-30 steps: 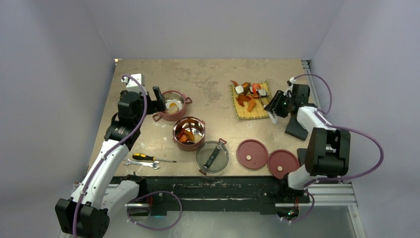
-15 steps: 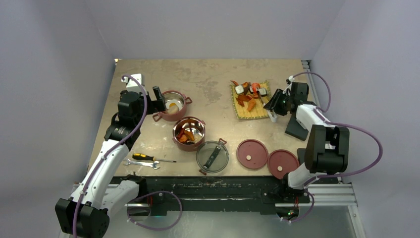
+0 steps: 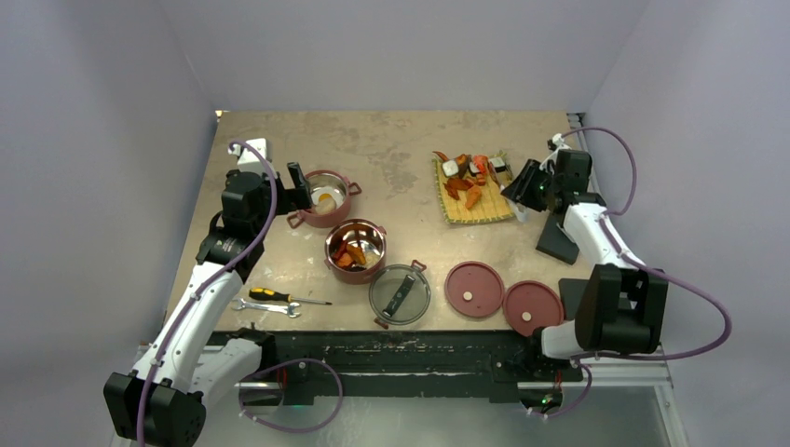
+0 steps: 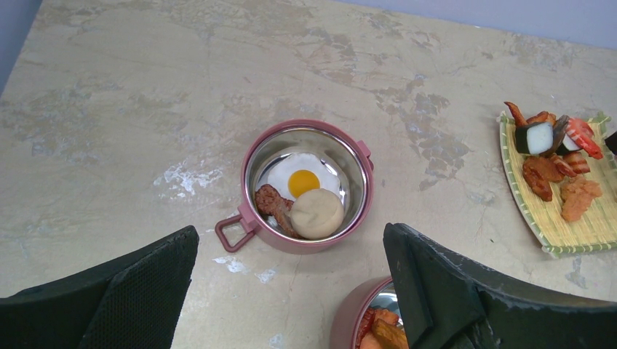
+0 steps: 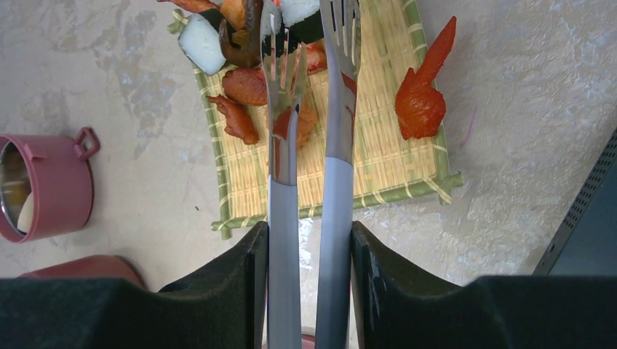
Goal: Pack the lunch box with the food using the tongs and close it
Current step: Pick up the fake food from the plate, then place the fake food in the packing box.
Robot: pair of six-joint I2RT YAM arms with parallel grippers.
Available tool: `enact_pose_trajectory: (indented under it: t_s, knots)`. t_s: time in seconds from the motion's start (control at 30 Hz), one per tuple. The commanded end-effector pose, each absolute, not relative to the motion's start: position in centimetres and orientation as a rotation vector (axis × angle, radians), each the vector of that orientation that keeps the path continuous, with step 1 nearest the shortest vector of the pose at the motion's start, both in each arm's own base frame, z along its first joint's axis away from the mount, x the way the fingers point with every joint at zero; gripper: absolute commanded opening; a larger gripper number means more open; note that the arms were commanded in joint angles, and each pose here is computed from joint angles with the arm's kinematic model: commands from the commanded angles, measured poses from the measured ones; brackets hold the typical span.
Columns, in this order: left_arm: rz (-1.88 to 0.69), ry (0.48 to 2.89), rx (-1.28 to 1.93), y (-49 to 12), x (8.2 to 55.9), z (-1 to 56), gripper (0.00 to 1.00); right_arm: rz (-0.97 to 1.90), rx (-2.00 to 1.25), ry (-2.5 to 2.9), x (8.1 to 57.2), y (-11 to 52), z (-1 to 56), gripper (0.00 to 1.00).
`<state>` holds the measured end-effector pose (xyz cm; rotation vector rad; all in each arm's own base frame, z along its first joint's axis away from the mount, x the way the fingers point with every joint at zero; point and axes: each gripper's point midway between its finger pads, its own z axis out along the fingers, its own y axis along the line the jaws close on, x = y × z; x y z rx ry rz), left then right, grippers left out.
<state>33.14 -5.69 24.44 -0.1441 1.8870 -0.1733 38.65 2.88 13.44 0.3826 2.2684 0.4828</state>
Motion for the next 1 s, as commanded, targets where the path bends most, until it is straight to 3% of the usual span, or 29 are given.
enact_pose_trajectory:
  t_s: [0.0,0.17,0.53,0.97]
  knots:
    - [-0.182,1.844,-0.146,-5.8,33.5,25.7,0.99,0.514,0.297,2.177,39.0,3.6,17.7,0.07]
    - [-0.190,1.846,-0.143,-5.9,33.5,25.7,0.99,0.582,0.170,2.158,38.2,5.9,20.1,0.07]
    - [-0.197,1.850,-0.143,-6.1,33.5,25.5,0.99,0.861,-0.273,2.086,34.9,21.4,25.8,0.07]
    - [-0.193,1.833,-0.148,-5.9,33.4,26.0,0.99,1.038,-0.544,2.098,34.3,36.0,24.3,0.10]
